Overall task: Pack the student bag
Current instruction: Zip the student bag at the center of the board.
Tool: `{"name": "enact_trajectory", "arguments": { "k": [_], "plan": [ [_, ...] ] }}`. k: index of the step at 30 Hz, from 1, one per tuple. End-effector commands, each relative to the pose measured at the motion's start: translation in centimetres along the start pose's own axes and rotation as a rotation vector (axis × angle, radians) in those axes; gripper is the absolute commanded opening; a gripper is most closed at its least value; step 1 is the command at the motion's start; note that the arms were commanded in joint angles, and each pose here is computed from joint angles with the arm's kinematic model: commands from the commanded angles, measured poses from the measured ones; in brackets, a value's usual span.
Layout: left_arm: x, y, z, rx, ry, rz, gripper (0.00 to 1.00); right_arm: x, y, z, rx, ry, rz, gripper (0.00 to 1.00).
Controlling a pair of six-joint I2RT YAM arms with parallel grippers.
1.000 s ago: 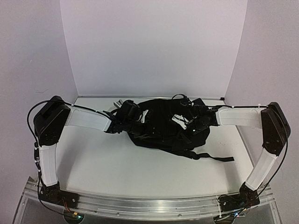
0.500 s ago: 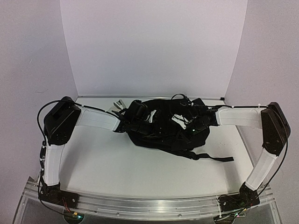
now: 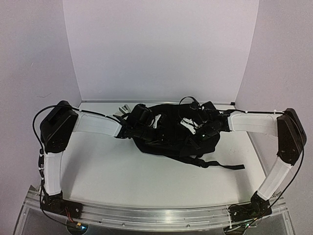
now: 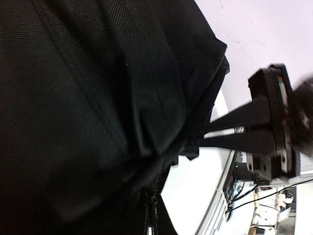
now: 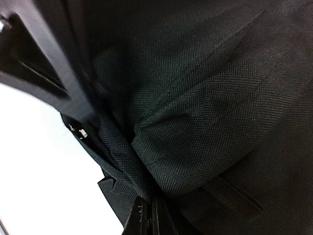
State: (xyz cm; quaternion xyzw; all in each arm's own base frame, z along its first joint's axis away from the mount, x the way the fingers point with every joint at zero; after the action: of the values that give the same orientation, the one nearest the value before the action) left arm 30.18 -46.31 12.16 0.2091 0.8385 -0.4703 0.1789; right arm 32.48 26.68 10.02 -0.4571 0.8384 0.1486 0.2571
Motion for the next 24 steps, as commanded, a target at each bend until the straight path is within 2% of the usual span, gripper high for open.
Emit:
{"name": "enact_trajectory", "arguments": {
  "k": [1, 15, 24],
  "plan": [
    [-2.4, -3.0, -4.9, -0.035, -0.105, 0.104, 0.0, -1.3, -1.1, -2.9, 0.072, -0.062, 0.003, 0.0],
    [-2.4, 2.7, -10.7, -0.23, -0.19, 0.034, 0.0, 2.2, -4.4, -3.9, 0.124, -0.013, 0.059, 0.0],
    [-1.8, 3.3, -12.8, -0.272, -0.204, 0.163, 0.0, 5.1, -6.1, -3.8, 0.137, 0.038, 0.084, 0.0]
  ]
}}
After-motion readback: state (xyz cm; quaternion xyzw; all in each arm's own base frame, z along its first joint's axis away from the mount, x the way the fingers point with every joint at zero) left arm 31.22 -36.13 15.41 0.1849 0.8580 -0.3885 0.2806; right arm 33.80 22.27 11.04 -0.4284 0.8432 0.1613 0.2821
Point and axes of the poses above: each gripper's point midway between its finger pads, its own z axis out along the fingers, its own y axis along the line the jaws close on, x = y × z, the point moved 1 cm from there along -z, back along the fingers, and after that the axes turned 3 degrees about z, right-handed, at the moved point
